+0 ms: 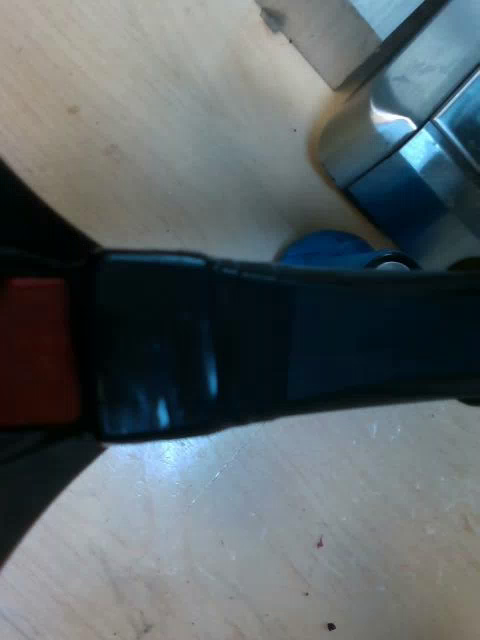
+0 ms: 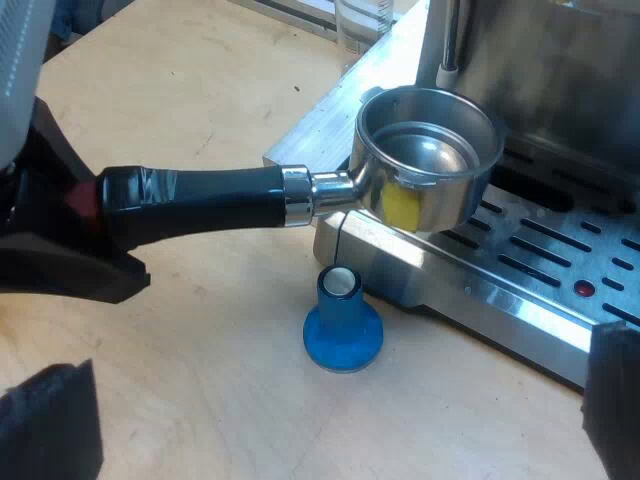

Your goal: Put the handle in the coffee machine

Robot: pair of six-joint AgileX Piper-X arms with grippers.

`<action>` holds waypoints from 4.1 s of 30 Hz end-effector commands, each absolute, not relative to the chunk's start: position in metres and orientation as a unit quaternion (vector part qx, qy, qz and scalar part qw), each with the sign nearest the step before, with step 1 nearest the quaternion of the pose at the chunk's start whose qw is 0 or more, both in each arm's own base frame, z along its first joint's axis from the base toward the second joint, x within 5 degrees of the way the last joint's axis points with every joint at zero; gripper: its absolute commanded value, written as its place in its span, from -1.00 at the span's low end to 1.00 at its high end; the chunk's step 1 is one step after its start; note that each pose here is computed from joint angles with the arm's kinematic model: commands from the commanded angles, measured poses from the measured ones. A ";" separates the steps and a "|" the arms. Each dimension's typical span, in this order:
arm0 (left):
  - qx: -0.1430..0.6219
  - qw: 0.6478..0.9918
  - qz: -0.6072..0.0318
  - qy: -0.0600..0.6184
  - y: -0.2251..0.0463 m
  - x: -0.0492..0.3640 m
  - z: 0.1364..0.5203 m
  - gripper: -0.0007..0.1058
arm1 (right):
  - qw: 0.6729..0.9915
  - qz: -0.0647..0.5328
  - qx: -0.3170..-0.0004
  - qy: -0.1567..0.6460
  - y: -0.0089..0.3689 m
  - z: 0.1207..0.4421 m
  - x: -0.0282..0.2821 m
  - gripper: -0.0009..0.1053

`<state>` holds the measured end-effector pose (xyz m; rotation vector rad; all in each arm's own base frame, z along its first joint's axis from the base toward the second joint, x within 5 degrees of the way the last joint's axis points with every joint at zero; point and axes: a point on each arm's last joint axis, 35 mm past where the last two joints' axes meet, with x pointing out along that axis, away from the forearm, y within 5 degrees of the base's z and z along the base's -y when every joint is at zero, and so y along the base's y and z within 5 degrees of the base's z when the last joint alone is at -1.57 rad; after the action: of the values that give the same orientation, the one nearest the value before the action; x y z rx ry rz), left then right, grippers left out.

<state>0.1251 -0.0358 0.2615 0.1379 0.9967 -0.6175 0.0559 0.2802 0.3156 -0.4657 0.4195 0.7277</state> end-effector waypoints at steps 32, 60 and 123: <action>0.077 0.878 -0.304 0.363 -0.040 0.142 0.280 -0.98 | 0.922 0.287 -0.208 0.155 0.316 0.292 0.065 0.99; 0.079 0.845 -0.323 0.420 -0.047 0.173 0.252 -0.98 | 0.952 0.205 -0.187 0.126 0.320 0.290 0.086 0.99; 0.130 0.848 -0.357 0.369 -0.037 0.195 0.245 -0.98 | 0.970 0.179 -0.167 -0.004 0.332 0.209 0.105 0.99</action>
<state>0.1901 -0.0348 0.2347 0.2724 0.8625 -0.7146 0.1037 0.3320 0.2061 -0.3398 0.0028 0.3641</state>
